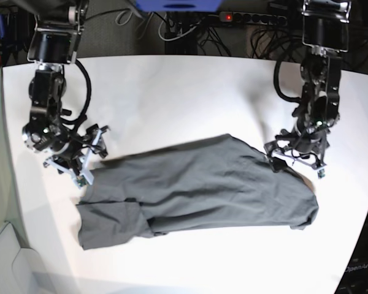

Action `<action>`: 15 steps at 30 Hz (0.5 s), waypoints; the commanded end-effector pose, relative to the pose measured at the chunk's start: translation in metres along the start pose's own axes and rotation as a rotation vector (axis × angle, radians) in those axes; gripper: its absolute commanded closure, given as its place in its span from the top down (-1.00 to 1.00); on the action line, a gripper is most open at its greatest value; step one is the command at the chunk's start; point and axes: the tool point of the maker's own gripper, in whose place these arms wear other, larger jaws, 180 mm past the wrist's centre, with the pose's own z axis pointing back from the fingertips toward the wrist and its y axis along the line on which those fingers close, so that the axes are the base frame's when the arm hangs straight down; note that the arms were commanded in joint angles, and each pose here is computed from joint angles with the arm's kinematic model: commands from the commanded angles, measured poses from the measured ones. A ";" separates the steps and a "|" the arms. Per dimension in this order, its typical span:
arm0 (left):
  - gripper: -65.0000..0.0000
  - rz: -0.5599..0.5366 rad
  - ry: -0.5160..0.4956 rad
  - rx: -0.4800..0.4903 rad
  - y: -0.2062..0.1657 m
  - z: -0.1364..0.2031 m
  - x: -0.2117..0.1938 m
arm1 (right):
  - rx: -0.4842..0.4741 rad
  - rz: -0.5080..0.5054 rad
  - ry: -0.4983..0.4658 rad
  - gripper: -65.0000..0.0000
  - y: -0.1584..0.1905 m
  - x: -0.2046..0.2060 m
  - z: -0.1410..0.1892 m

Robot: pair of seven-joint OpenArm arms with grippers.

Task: Layout the t-shirt on the table in an organized manner, then fold the t-shirt properly
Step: 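Open both grippers and lift them off the shirt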

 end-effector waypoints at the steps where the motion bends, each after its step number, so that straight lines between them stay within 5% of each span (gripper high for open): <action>1: 0.56 -0.021 -0.046 0.004 0.000 -0.001 0.016 | -0.005 0.009 -0.050 0.24 -0.002 0.015 0.004; 15: 0.56 0.043 -0.065 -0.002 -0.026 -0.033 0.047 | 0.019 0.024 -0.025 0.24 0.010 0.004 0.001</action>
